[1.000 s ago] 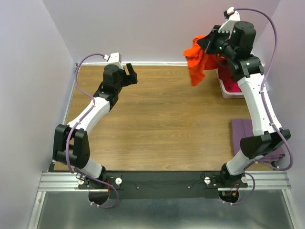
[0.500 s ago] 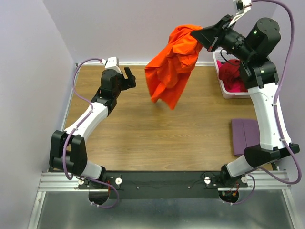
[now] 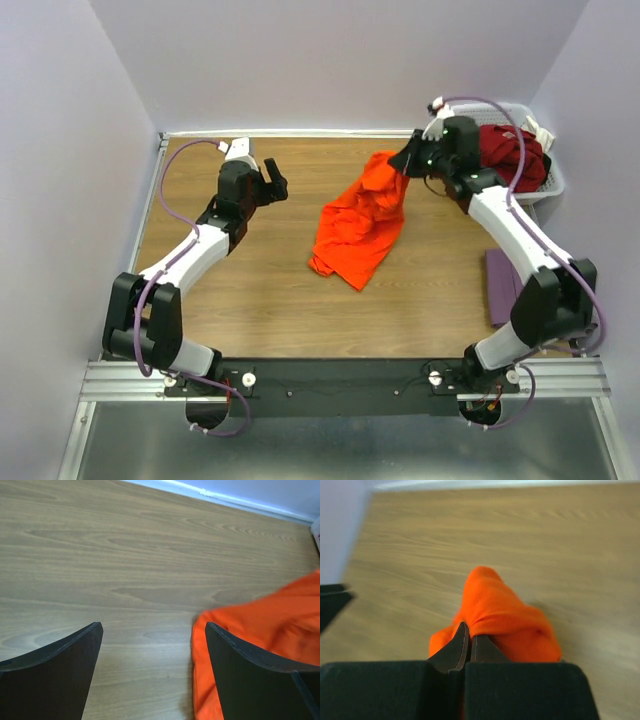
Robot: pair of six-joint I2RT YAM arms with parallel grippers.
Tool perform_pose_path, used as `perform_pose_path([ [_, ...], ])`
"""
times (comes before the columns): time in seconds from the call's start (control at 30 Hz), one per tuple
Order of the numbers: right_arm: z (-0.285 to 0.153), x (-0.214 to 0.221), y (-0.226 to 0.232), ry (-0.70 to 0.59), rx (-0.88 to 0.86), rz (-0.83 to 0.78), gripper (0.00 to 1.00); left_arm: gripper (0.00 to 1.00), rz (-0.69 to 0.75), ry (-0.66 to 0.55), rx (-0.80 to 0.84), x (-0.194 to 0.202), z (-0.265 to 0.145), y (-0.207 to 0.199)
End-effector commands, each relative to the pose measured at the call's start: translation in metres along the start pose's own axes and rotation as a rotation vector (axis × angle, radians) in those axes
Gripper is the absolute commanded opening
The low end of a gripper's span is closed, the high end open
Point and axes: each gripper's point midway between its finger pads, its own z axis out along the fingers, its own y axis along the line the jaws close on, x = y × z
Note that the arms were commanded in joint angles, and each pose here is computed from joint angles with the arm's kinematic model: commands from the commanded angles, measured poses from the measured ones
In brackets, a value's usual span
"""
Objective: Fold and stack the t-shirts
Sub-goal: Move the tshirt to the center of the board, then flatten out the tshirt
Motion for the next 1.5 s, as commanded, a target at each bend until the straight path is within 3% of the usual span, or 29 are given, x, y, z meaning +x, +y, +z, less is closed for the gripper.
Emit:
perform_pose_path([
  [0.0,0.016,0.035,-0.084,0.008,0.361,0.01,0.01,0.93,-0.008,0.07,0.064,0.033,0.002,-0.017],
  [0.27,0.022,0.048,-0.131,-0.004,0.586,0.029,0.01,0.92,0.087,0.213,0.214,0.096,-0.012,-0.062],
  [0.43,0.028,0.058,-0.136,0.016,0.591,0.053,0.01,0.89,0.125,0.319,0.236,0.146,-0.02,-0.077],
  [0.57,0.031,0.063,-0.136,0.028,0.585,0.063,0.01,0.67,0.111,0.393,0.2,0.178,-0.022,-0.07],
  [0.67,0.031,0.065,-0.136,0.031,0.582,0.069,0.01,0.55,0.103,0.417,0.181,0.189,-0.026,-0.063],
  [0.77,0.031,0.069,-0.137,0.04,0.585,0.072,0.01,0.49,0.103,0.434,0.172,0.197,-0.029,-0.058],
  [1.23,0.033,0.081,-0.14,0.065,0.585,0.087,0.01,0.47,0.144,0.533,0.156,0.238,-0.017,-0.06],
  [1.3,0.033,0.082,-0.14,0.07,0.583,0.085,0.01,0.3,0.148,0.543,0.109,0.245,-0.012,-0.051],
  [1.37,0.03,0.08,-0.138,0.065,0.579,0.081,0.01,0.0,0.149,0.536,0.061,0.241,-0.008,-0.047],
  [1.47,0.022,0.07,-0.134,0.039,0.576,0.072,0.01,0.0,0.137,0.463,-0.003,0.211,-0.007,-0.046],
])
